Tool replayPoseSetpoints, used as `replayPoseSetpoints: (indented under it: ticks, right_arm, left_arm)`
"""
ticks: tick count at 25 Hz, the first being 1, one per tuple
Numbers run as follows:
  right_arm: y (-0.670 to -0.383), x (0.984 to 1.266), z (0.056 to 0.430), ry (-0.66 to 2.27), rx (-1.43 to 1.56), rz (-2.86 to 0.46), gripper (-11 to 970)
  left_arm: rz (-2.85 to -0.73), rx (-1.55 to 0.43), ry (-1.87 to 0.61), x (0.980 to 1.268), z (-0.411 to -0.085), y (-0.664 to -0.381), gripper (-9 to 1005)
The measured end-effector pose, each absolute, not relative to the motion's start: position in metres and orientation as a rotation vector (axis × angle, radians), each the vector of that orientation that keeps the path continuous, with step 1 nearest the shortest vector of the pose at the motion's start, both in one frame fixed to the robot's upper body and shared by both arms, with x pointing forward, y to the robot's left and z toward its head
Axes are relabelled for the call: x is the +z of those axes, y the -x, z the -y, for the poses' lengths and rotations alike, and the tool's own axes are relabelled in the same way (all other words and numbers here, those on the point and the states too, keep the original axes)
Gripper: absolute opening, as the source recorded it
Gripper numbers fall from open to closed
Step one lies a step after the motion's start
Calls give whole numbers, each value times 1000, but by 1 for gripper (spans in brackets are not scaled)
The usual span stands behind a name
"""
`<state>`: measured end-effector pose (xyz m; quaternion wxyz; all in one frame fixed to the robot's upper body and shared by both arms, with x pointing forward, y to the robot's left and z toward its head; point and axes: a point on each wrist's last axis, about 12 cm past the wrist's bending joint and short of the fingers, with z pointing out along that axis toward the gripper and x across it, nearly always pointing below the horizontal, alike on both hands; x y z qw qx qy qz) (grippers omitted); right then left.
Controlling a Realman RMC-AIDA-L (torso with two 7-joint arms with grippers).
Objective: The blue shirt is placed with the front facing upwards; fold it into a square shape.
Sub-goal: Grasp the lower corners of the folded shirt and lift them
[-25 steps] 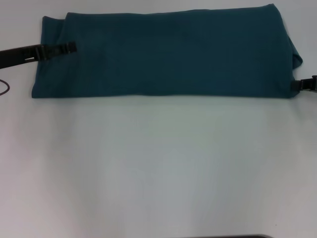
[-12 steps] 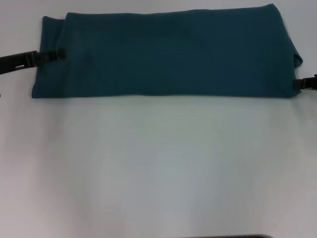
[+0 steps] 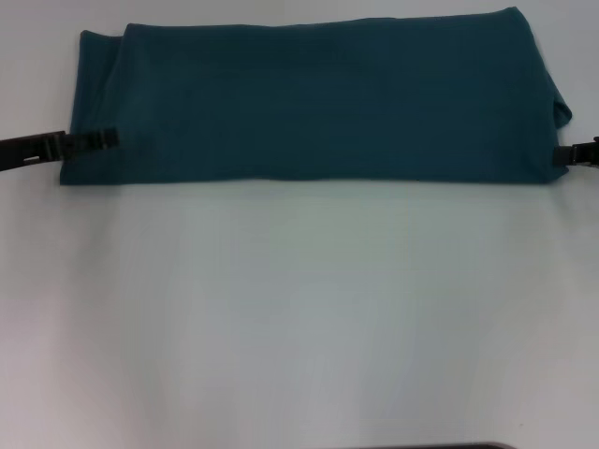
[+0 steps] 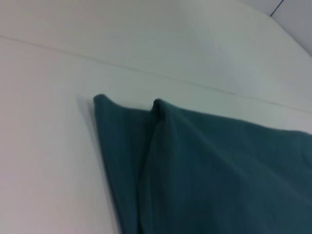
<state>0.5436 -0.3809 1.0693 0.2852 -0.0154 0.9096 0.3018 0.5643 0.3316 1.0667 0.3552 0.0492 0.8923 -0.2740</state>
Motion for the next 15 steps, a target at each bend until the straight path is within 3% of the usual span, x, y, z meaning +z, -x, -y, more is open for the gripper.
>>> replayPoseSetpoints:
  ticks: [15]
  right_arm:
    - [-545, 1070, 380, 40, 811, -2432, 2]
  left_arm:
    - [-2352, -693, -182, 1065, -331, -562, 952]
